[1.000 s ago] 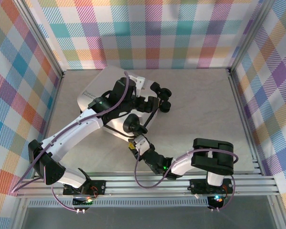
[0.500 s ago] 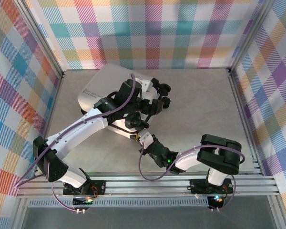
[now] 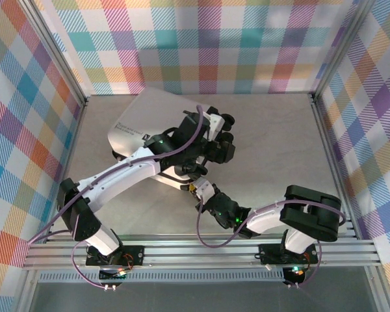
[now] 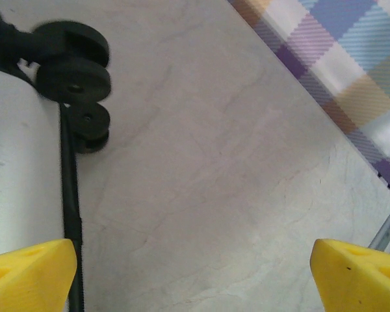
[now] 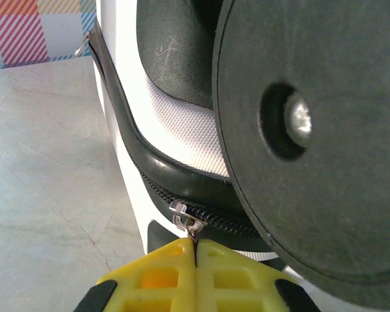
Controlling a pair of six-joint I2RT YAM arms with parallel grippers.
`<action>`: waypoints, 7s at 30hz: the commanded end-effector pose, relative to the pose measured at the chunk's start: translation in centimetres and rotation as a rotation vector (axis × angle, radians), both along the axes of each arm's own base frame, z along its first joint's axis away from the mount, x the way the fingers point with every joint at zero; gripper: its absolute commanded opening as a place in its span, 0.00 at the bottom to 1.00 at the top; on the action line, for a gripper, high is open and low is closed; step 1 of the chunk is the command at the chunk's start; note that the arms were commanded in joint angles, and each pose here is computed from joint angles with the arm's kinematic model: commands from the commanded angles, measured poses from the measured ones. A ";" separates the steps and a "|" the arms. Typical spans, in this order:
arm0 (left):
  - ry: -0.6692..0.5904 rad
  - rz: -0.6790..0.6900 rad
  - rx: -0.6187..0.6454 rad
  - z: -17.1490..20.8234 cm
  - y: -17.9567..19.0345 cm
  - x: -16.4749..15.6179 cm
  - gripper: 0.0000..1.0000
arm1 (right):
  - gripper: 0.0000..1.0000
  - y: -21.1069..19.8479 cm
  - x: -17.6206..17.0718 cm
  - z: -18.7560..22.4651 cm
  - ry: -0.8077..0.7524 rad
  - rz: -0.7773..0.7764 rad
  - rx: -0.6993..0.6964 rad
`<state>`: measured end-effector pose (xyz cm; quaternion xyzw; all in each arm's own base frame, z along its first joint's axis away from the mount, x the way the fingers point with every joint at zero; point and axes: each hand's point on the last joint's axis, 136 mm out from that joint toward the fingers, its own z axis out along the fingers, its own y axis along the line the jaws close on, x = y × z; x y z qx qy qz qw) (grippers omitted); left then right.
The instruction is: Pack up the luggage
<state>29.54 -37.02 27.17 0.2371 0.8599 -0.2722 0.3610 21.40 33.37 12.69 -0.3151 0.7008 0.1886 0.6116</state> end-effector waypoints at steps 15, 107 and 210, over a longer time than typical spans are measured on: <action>0.123 0.103 0.195 -7.7 3.6 -2.1 0.78 | 0.00 -5.8 3.3 2.7 0.045 -0.219 0.147; 0.204 0.053 -0.283 -0.7 -3.5 0.8 0.82 | 0.00 -10.0 10.4 2.5 0.231 -0.268 0.277; 0.164 0.107 -0.366 2.0 -2.5 4.8 0.79 | 0.29 -8.7 22.9 -0.2 0.665 0.058 0.458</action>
